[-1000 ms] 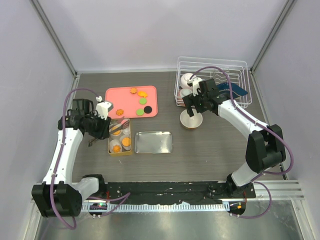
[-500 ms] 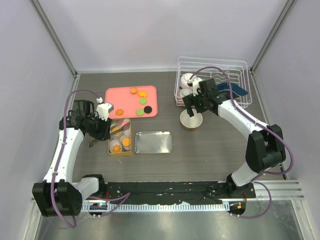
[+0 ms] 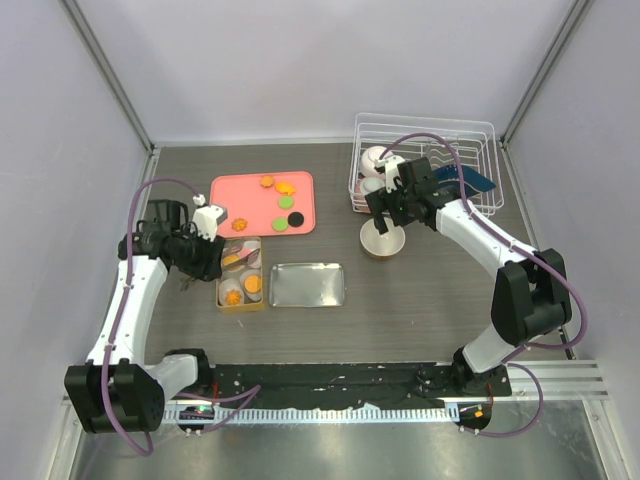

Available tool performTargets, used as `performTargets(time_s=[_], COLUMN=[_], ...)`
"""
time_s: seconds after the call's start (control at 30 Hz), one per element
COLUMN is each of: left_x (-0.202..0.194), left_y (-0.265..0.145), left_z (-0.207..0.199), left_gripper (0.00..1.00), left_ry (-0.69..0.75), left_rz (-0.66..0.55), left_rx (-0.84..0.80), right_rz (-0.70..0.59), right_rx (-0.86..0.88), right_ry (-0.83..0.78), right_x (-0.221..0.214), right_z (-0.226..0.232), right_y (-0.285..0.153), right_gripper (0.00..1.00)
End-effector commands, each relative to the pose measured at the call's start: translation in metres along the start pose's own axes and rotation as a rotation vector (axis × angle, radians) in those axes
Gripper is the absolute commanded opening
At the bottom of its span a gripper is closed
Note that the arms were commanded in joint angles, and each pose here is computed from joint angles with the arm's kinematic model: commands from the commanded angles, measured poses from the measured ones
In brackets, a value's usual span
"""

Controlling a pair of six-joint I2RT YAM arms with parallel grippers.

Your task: Pack the cookies

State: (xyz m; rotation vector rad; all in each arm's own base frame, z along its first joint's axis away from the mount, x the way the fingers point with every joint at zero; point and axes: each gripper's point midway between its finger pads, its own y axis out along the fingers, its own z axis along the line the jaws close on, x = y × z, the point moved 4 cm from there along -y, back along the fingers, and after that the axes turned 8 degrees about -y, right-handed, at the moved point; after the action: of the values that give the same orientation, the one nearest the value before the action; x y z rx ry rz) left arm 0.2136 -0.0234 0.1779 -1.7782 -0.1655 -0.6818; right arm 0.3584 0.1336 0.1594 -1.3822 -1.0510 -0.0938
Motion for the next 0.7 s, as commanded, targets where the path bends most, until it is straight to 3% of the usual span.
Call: performTargets(time_s=[0.0, 0.67], left_x=[0.0162, 0.0191], left_y=[-0.0054, -0.0016], left_z=[-0.0026, -0.0028], left_gripper=[0.48, 0.49], left_ry=[0.019, 0.018], left_rz=[-0.082, -0.071], left_rx=[-0.017, -0.034], right_rz=[-0.050, -0.053], right_rx=[-0.017, -0.020], right_ry=[-0.018, -0.019], right_x=[0.0192, 0.0199], right_z=[-0.0046, -0.0056], right_y=[-0.0062, -0.0075], right_gripper=[1.00, 1.00])
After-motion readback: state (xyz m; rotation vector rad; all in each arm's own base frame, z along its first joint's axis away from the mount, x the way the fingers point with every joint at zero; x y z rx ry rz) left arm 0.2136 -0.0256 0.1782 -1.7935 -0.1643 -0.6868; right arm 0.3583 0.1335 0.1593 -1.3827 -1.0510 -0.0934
